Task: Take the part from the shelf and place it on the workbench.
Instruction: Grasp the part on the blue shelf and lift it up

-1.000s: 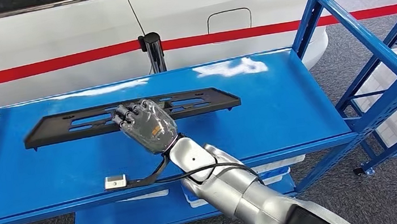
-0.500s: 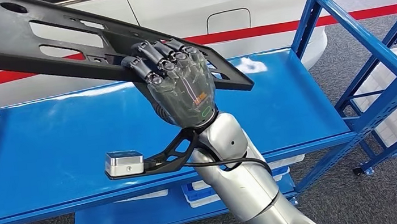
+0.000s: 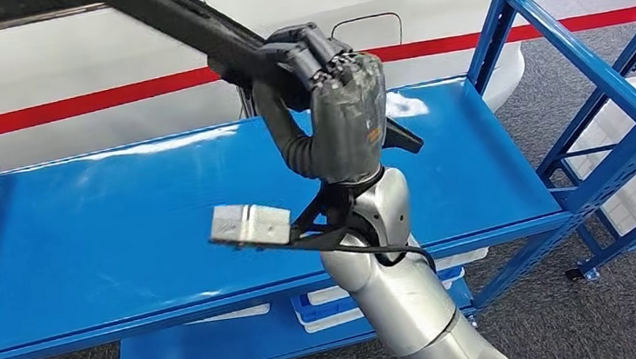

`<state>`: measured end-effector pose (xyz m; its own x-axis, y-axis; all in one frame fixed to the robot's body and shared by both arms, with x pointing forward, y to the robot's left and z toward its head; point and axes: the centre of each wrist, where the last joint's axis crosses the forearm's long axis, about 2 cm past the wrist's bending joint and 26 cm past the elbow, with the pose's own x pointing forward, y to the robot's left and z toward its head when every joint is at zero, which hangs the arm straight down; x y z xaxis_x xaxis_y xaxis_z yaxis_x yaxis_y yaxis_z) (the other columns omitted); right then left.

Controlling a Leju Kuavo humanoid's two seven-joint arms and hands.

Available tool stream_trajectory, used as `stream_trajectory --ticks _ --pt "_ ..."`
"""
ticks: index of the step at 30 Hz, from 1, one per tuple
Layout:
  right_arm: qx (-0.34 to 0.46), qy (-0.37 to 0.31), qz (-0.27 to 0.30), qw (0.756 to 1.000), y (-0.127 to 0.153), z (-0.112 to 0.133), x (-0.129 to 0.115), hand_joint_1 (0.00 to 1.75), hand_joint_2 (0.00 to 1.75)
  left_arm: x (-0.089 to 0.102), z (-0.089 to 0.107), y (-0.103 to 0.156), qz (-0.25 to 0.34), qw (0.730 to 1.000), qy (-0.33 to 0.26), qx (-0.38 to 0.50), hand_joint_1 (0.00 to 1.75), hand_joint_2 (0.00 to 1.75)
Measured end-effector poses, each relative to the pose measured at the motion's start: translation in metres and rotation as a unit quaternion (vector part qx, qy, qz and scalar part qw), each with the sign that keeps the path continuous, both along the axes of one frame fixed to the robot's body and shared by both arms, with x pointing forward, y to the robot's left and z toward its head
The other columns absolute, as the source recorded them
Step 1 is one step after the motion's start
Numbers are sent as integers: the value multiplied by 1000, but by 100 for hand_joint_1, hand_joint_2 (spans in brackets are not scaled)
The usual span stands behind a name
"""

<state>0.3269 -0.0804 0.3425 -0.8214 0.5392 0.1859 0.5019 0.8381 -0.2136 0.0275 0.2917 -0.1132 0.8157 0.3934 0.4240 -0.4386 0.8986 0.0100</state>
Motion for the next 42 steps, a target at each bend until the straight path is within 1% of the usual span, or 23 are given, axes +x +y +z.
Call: stream_trajectory --ticks 2,5,8,11,18,20,22,24,30,42 --pt "22 35 45 998 2 -4 -1 175 175 1 0 0 7 1000 15 0 0 175" --pt "36 74 108 991 7 -9 -3 175 175 1 0 1 22 998 53 -3 0 175" --pt "41 99 154 982 10 -13 -5 175 175 1 0 1 35 996 78 -7 0 175" --pt "44 112 177 977 12 -14 -5 175 175 1 0 2 43 995 85 -9 0 175" --pt "46 116 183 975 12 -14 -5 175 175 1 0 2 45 995 87 -8 0 175" --pt "56 135 220 965 12 -12 -6 175 175 1 0 1 50 994 93 -7 0 175" --pt "67 162 264 948 11 -14 -6 175 175 2 0 0 54 994 98 -7 0 175" --pt "70 174 283 941 9 -16 -5 175 175 2 0 0 54 993 100 -10 0 175" --pt "77 178 302 934 8 -13 -5 175 175 2 0 0 53 993 104 -16 0 175" --pt "77 182 308 931 5 -13 -3 175 175 3 0 1 53 993 108 -17 0 175"
